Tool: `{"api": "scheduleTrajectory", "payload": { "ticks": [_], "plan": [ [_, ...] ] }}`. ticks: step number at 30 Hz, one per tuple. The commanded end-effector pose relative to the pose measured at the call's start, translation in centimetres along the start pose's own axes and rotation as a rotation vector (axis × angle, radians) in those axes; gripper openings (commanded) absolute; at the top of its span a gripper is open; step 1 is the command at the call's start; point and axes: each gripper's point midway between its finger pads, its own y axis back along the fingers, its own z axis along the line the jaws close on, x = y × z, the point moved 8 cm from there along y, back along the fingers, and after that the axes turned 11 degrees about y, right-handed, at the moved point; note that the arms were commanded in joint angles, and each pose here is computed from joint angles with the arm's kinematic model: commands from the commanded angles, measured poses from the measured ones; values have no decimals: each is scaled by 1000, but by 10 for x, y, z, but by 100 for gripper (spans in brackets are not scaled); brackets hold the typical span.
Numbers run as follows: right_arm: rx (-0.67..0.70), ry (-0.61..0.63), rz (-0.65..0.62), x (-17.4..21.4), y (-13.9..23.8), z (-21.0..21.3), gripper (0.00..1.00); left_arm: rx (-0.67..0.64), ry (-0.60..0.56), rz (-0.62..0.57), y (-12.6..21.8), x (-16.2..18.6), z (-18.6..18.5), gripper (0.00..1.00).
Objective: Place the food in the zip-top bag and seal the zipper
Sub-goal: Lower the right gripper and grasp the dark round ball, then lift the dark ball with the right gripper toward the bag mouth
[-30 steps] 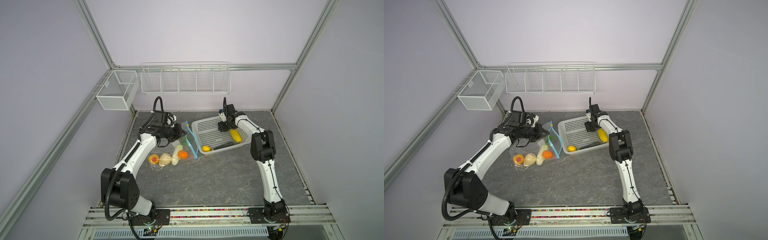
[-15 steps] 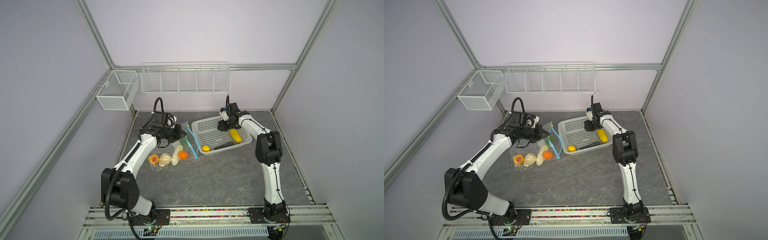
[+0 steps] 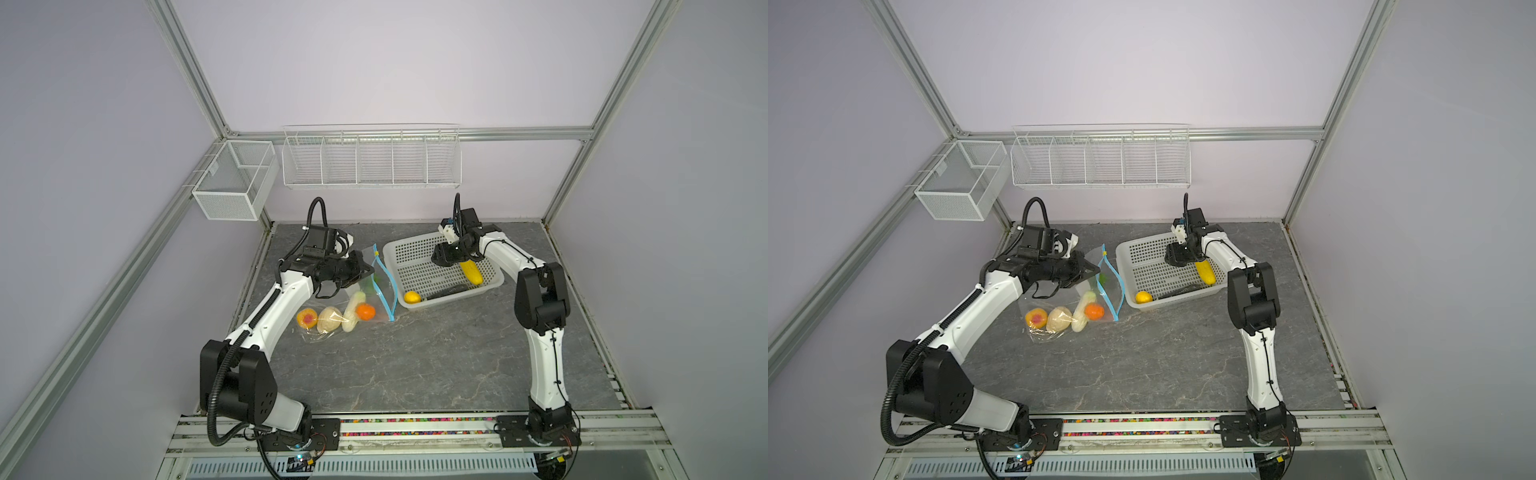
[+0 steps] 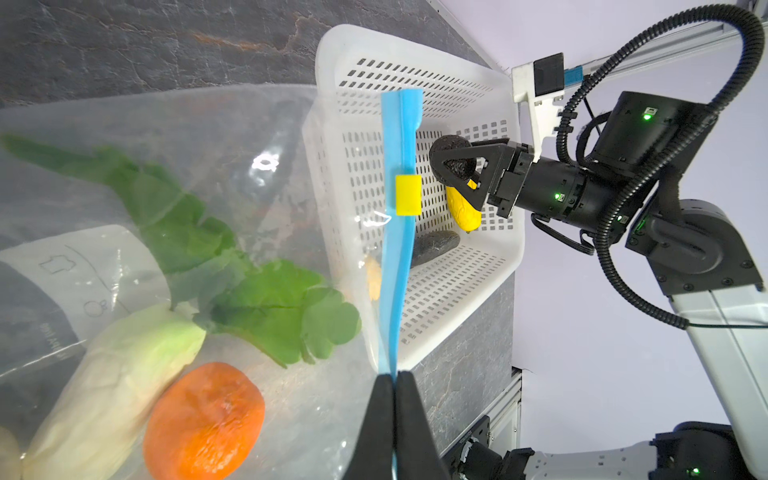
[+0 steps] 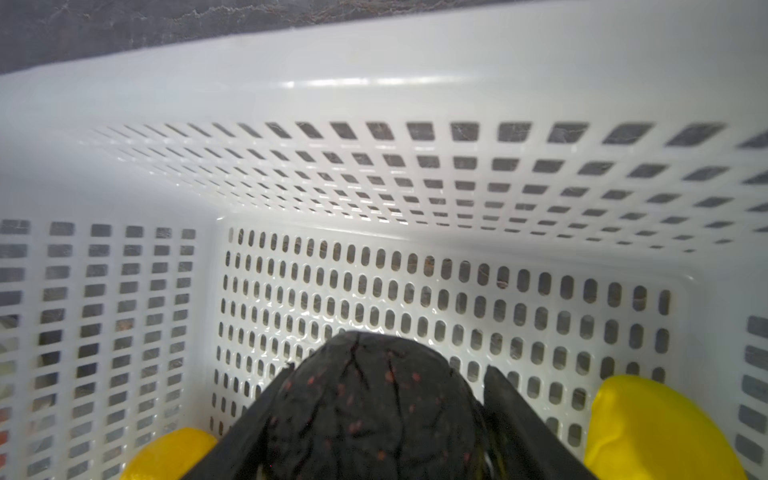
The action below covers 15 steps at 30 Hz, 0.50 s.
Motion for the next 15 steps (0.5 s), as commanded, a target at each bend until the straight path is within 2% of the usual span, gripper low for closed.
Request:
{"api": "scheduleTrajectory", "payload": {
  "ticks": [1, 7, 12, 15],
  "plan": [
    [-41, 1, -58, -11, 26, 15, 53, 17, -29, -14, 4, 2, -4, 0],
    [-98, -31, -51, -2, 27, 24, 52, 20, -31, -15, 5, 1, -6, 0],
    [-168, -24, -107, -8, 39, 46, 52, 18, -26, -16, 5, 3, -3, 0],
    [-203, -27, -96, -13, 43, 55, 51, 17, -24, -15, 5, 4, -2, 0]
  ]
}}
